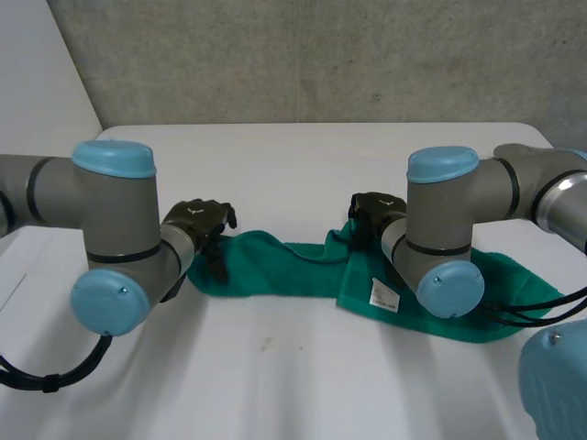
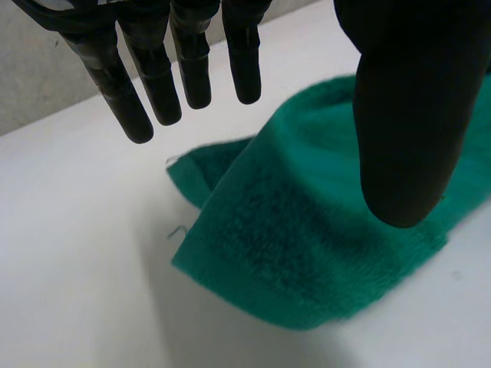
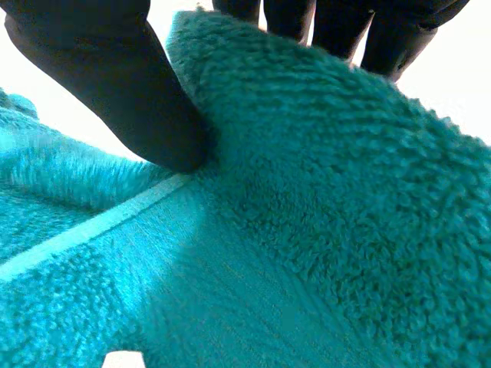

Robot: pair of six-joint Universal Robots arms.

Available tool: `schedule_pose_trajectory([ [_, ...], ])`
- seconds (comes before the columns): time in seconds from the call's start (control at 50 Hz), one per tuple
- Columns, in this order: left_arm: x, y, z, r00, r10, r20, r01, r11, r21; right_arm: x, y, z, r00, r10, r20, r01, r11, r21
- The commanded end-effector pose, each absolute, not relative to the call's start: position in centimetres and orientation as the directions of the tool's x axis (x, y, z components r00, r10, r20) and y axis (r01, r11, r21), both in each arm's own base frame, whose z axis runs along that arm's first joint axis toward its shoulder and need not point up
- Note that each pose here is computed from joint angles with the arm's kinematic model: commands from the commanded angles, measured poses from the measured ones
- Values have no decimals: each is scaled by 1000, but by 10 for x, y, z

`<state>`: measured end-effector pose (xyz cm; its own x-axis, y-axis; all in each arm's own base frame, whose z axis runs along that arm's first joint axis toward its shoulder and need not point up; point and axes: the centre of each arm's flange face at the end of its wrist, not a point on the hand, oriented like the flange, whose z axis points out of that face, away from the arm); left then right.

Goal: Fold the laundry.

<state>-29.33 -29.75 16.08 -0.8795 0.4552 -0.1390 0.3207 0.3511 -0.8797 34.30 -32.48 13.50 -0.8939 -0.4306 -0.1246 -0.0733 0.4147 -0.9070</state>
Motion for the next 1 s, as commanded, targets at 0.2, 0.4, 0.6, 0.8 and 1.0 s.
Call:
schedule_pose_trajectory([
  [0.2,-296,-309,148,-879,439,-185,354,342,-871,321,-279,221,-802,-585,122,-271,175,-947],
  [0.4,-303,-301,153,-867,461,-187,362,327,-873,306,-254,247,-733,-615,293,-401,42,-915],
  [0.6,-294,-294,216,-883,429,-190,301,209,-930,274,-248,297,-642,-531,553,-587,-123,-800],
  [0.8,-272,-264,301,-906,384,-180,211,39,-977,246,-238,348,-605,-440,664,-665,-179,-725],
  [1.0,-264,-254,303,-880,379,-287,287,-58,-956,230,-242,323,-540,-524,659,-752,-52,-658],
])
